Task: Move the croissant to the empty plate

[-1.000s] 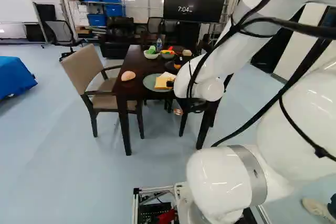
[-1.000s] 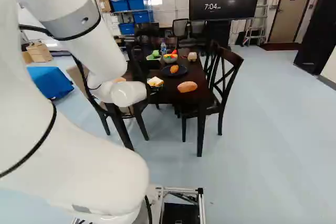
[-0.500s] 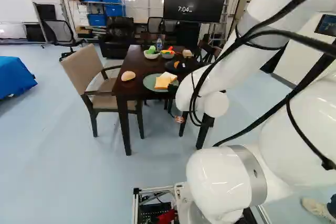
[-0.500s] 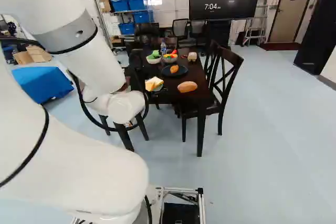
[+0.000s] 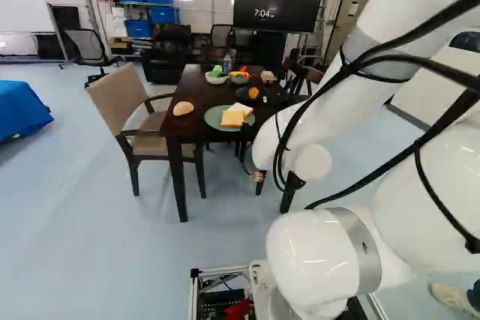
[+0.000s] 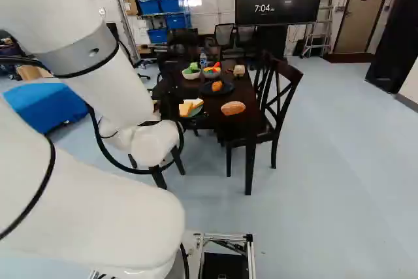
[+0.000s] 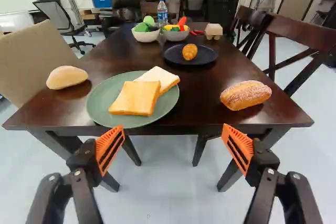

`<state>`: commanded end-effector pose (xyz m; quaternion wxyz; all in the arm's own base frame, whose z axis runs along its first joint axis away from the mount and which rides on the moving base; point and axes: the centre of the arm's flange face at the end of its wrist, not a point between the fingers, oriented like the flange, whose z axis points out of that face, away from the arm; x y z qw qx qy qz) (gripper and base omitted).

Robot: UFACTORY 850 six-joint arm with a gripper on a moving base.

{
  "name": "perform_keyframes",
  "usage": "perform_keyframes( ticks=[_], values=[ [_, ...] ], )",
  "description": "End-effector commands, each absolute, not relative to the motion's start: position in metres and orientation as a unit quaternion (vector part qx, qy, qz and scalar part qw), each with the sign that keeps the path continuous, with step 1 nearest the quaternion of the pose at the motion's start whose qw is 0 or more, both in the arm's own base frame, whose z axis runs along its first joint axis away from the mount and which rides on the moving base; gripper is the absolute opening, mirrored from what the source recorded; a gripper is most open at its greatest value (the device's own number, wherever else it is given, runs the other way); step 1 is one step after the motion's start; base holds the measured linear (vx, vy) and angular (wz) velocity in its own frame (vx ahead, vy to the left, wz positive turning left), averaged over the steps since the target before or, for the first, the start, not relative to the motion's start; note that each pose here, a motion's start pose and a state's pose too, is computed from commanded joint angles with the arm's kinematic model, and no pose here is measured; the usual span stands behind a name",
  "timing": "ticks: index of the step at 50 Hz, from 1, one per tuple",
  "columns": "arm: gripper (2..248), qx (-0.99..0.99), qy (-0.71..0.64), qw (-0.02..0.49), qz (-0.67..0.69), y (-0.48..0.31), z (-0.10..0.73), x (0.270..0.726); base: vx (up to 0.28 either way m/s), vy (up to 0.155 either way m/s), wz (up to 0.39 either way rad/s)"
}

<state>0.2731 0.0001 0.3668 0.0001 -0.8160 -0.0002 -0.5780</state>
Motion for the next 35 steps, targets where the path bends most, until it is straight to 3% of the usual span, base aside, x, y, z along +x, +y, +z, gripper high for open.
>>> perform_keyframes(
  ticks=[35],
  values=[
    [247, -0.814, 0.0, 0.0, -0.581, 0.0, 0.3656, 0.2703, 0.0, 0.0, 0.0]
  ],
)
